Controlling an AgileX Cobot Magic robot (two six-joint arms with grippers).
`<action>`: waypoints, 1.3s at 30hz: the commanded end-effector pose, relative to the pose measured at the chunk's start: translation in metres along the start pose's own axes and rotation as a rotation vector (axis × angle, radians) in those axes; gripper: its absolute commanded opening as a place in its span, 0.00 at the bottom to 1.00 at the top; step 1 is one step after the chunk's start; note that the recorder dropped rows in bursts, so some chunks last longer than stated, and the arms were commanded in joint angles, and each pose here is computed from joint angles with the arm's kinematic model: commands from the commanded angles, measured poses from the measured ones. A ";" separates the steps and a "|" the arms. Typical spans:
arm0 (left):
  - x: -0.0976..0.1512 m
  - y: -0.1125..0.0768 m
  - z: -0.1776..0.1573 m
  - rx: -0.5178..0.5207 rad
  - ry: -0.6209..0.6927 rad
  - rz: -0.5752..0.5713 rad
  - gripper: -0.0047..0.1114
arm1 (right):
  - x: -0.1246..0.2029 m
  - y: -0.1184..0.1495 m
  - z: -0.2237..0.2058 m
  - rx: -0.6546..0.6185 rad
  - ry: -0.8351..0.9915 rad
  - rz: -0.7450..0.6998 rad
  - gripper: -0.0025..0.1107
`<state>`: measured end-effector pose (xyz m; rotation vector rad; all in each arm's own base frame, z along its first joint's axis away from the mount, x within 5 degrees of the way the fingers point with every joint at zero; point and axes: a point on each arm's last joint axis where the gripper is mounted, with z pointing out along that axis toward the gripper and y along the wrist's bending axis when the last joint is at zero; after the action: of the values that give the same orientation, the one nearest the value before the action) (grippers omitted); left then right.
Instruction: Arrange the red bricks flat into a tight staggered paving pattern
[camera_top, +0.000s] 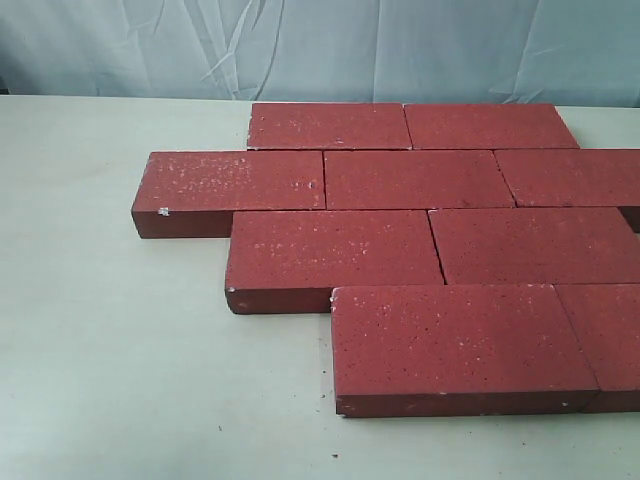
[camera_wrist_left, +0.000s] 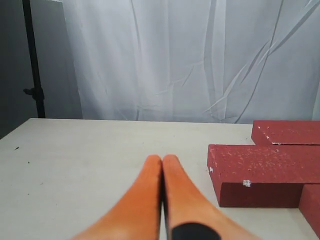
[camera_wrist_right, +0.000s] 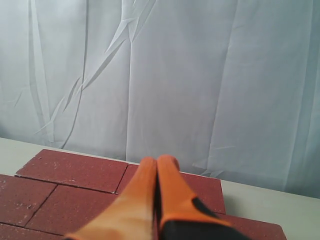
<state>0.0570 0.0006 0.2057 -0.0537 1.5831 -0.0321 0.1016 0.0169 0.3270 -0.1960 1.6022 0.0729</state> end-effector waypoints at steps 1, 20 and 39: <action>0.008 0.000 -0.001 -0.003 0.073 0.016 0.04 | 0.001 0.001 -0.001 -0.005 -0.002 -0.001 0.01; 0.014 0.000 -0.001 -0.004 0.133 0.016 0.04 | 0.001 0.001 -0.001 -0.005 -0.002 -0.001 0.01; 0.014 0.000 -0.001 -0.004 0.133 0.016 0.04 | 0.003 0.001 -0.003 -0.010 0.026 0.013 0.01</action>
<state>0.0557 0.0001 0.1928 -0.0463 1.7204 -0.0282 0.1015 0.0171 0.3263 -0.1965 1.6094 0.0755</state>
